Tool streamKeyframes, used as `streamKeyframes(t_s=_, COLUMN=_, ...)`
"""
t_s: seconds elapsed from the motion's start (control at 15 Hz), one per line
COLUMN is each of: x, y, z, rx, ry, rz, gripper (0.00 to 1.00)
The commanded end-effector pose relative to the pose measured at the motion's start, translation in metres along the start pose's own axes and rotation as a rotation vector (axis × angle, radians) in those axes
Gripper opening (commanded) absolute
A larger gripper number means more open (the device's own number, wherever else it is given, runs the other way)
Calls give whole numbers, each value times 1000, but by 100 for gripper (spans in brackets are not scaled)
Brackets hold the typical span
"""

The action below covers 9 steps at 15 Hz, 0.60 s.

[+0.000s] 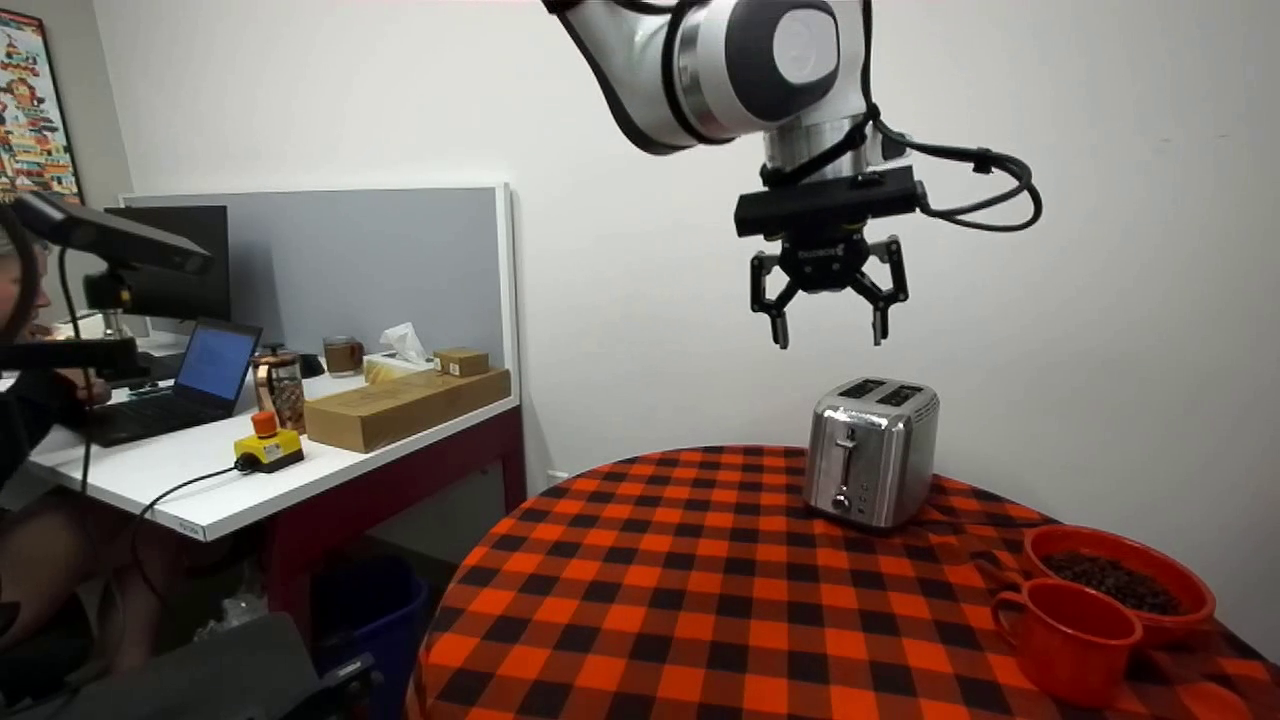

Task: Push down the toaster lever

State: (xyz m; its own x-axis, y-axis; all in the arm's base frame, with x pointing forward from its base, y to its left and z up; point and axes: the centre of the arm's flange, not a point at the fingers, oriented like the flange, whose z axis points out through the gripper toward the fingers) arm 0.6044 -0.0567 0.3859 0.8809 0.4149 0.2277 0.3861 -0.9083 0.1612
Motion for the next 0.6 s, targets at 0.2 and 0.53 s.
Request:
streamKeyframes(t_s=0.2, x=73, y=39, z=63, rx=9, ry=50, rz=42, gripper=100)
streamKeyframes(t_s=0.53, x=105, y=39, z=97, rx=39, ry=51, rz=118, gripper=100)
